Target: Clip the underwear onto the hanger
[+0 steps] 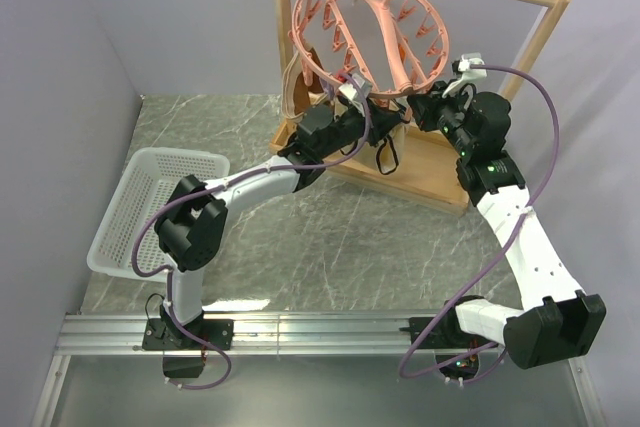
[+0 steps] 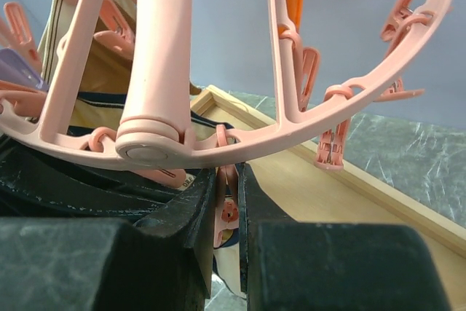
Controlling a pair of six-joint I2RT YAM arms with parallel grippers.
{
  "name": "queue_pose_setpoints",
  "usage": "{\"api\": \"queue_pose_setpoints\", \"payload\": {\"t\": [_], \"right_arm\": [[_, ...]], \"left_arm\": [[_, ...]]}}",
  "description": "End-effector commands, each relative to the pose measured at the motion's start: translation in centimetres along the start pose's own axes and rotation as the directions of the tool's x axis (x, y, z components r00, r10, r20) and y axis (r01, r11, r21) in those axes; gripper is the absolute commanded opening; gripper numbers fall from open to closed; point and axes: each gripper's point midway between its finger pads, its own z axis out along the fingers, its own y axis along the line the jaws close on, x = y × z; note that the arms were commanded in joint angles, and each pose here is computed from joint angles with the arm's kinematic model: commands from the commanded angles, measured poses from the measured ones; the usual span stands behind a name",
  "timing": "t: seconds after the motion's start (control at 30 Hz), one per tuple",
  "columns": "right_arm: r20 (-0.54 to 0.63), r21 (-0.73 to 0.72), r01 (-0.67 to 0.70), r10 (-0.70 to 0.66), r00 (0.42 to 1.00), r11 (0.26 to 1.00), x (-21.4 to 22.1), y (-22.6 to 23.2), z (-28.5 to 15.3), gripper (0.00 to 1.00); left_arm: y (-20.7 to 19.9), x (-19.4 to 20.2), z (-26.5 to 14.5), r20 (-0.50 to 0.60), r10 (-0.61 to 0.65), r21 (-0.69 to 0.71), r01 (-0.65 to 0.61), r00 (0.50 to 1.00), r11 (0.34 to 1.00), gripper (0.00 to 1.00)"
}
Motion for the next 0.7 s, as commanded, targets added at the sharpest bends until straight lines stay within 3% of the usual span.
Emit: {"api": "queue_pose_setpoints", "payload": {"t": [0.0,0.3,0.67], "right_arm": [[-0.044,0.102,-0.028,0.033,0.998,0.994,1.7,-1.9,0.6,0.0],[-0.063,0.157,0.024,-0.014,0.998,0.987,2.6,-2.3,0.7,0.0],[-0.012,0.222,-0.002,0.005,1.0,0.975,2.4,-3.0,0.7,0.0]], "left_arm": [[-3.4,-7.3,-0.2,0.168,0.052,0.02,-0.056,0.984,0.998,0.0],[-2.9,-8.9,0.3,0.216,0.063,-0.063,-0.051,0.974,0.997,0.0],[-4.5,-9.0,0.6,0.206,-0.004,-0.009,0.006,0.979,1.0,0.0]]}}
